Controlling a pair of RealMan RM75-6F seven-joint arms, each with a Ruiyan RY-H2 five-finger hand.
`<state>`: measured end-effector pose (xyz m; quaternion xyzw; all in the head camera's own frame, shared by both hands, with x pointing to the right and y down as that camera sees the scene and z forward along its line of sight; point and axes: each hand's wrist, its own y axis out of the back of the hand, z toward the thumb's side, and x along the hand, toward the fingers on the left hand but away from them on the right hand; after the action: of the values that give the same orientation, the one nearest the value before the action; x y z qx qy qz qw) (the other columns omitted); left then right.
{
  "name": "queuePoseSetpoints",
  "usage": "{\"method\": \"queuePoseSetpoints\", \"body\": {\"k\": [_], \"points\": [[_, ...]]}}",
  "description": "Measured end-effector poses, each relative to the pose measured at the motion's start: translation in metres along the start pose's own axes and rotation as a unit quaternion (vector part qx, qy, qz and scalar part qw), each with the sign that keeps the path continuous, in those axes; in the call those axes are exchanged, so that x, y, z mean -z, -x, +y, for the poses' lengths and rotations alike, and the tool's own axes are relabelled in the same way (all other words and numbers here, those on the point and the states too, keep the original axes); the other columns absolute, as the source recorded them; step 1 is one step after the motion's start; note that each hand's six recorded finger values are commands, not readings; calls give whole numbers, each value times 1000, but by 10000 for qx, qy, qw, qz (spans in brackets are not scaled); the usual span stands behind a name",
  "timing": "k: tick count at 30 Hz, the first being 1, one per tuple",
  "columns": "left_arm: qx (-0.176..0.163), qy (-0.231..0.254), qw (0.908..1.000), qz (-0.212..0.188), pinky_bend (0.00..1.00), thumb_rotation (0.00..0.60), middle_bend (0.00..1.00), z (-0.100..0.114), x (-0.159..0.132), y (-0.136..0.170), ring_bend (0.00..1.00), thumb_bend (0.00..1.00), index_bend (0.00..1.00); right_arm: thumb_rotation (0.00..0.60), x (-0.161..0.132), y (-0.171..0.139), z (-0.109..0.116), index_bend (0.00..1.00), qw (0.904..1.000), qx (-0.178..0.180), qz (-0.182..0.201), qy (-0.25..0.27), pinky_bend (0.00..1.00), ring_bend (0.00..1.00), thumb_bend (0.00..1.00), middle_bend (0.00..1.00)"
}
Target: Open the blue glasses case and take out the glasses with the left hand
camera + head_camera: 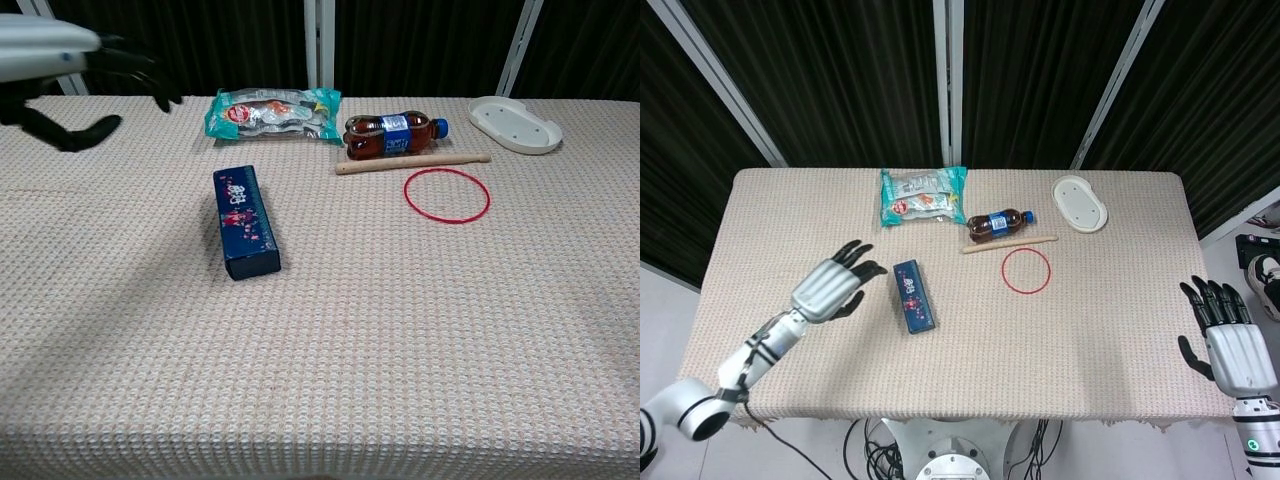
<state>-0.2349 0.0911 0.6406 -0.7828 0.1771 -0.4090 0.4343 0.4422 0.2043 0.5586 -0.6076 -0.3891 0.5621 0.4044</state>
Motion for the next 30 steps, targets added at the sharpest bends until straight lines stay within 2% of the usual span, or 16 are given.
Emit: {"method": "queuePoseSetpoints", "body": {"k": [5,13,21,30], "points": [[545,78,9977,-382,0,600,271,-15,-33,-64,0,609,227,600,3,-3,1,0,10000,2,-63,-2,0,0,381,41],[1012,31,9947,-195,0,600,290,-42,-43,-116,0,607,216,600,8,-5,-1,0,9999,-11,-141,36,0,0,381,41],[1392,39,9901,148,0,600,389,-58,-35,-126,25,602,216,600,14,-5,-1,0,9997,32,-195,111,0,0,381,40],[1597,234,9834,834,0,600,422,-56,-3,-93,56,601,216,600,11,-1,-5,0,9998,19,-83,166,0,0,381,40]]}}
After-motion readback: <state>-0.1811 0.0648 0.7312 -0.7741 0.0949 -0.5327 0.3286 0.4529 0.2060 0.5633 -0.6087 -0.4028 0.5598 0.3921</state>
